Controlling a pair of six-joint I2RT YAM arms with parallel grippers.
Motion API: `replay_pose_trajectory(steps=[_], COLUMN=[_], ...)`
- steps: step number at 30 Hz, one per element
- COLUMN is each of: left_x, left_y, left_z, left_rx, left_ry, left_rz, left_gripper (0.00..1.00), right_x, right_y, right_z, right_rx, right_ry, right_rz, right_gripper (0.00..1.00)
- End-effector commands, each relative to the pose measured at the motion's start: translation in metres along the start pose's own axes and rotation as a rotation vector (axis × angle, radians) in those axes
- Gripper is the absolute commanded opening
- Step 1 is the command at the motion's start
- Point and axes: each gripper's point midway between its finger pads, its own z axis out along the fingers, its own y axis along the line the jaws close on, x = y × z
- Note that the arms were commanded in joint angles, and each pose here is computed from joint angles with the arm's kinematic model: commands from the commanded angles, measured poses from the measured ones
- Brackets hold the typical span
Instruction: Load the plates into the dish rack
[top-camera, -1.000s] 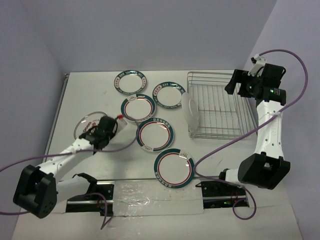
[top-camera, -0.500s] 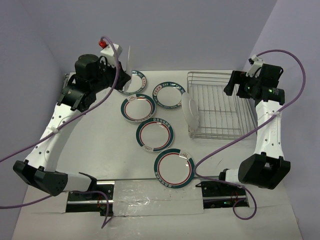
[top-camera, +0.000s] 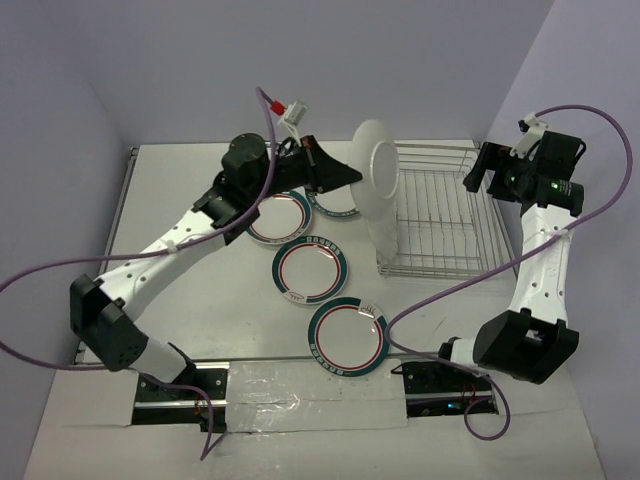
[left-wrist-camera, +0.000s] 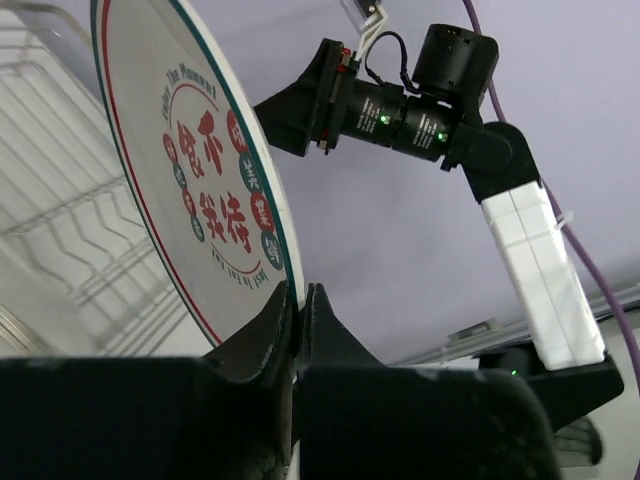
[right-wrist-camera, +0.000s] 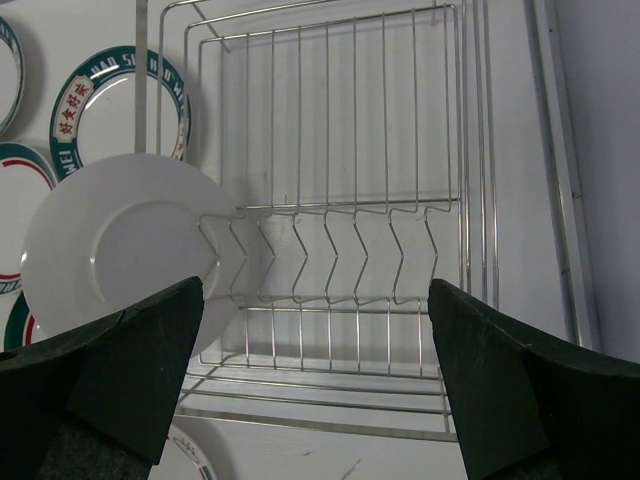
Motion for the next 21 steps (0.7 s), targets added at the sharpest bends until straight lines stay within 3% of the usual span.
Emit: replay_pose_trajectory(steps=[1,4,8,11,21], left_x=[-0.019,-0.008,0.017,0.026,0.055], left_y=[-0.049,-0.038,0.014,0.027,0.059], left_z=[0.016,0.040,0.065,0.073,0.092], left_rx=[0.212,0.174,-0.029,-0.102,-0.157], left_ry=[-0.082,-0.065,-0.029,-0.038,0.018], left_rz=[-0.083,-0.140,-0.259,-0.257,-0.309], left_gripper=[0.00,0.00,0.00,0.00,0.00], right_x=[-0.017,-0.016,-0.016,-0.016,-0.010], right_y=[0.005,0.004,0.001,0.001,0.002], right_z=[-0.024,-0.026,-0.029,-0.033,-0.036], right_rx=[0.008,0.014,0.029,0.034,0.031], right_ry=[-0.066,-0.068,-0.071,-0.077,-0.078], right_rz=[-0.023,-0.032,-0.041,-0.059,-0.078], right_gripper=[1.00,1.00,1.00,1.00,1.00])
